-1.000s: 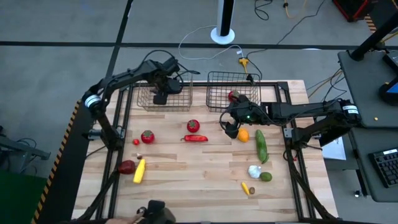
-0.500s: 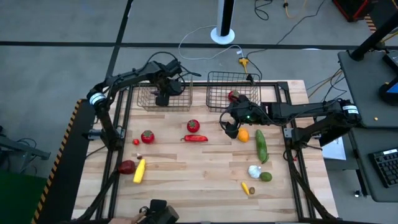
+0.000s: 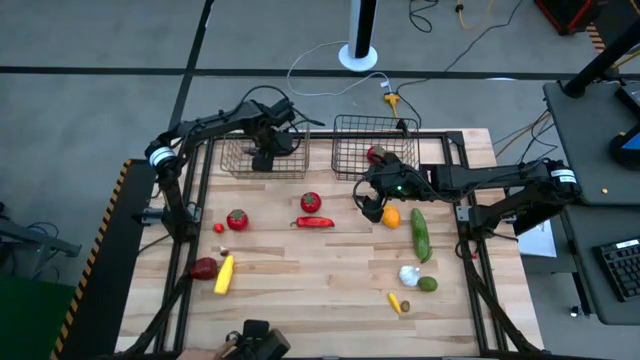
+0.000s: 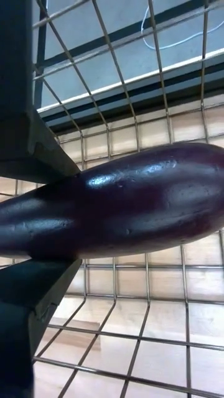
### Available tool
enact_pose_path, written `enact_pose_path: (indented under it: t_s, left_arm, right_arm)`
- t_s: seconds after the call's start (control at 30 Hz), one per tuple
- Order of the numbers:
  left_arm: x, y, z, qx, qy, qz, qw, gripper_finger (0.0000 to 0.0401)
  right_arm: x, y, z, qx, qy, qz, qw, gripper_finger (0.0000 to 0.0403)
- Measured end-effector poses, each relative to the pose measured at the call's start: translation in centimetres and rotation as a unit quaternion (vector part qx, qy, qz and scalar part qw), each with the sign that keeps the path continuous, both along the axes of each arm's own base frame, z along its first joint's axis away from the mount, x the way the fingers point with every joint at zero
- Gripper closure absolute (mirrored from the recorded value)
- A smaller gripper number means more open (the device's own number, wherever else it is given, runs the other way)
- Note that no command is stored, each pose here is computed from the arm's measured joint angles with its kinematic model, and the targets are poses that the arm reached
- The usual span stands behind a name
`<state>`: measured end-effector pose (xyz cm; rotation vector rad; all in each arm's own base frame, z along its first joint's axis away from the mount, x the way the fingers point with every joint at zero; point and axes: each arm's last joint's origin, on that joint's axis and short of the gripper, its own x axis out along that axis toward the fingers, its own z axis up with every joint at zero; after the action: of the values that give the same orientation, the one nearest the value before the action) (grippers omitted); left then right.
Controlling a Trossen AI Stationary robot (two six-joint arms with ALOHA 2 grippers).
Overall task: Sort produce into baskets
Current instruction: Put the violet eggplant into the left wire basket, then put the green cucumber into the left wire basket
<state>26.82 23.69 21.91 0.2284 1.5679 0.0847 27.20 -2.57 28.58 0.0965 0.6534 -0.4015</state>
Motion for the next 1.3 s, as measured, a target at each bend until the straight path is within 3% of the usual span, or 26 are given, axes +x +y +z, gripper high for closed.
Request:
enact_pose_path:
  t_s: [0.6,0.8,1.0,1.3]
  left_arm:
    - [0.2,0.2,0.06,0.013,-0.011,0.01,1.0,0.0244]
    - [0.27,0.6,0.2,0.059,-0.003,0.044,0.997,0.0213]
    - [0.29,0.64,0.21,0.06,-0.004,0.045,0.997,0.0187]
    - [0.19,0.53,0.42,0.06,-0.007,0.055,0.997,0.0185]
  right_arm:
    - [0.03,0.0,0.03,0.0,-0.002,0.0,1.0,0.0058]
    - [0.16,-0.01,0.19,-0.005,-0.011,0.004,1.0,0.0058]
    - [0.15,0.0,0.19,-0.005,-0.011,0.004,1.0,0.0058]
    - [0.15,0.0,0.18,-0.005,-0.01,0.004,1.0,0.0058]
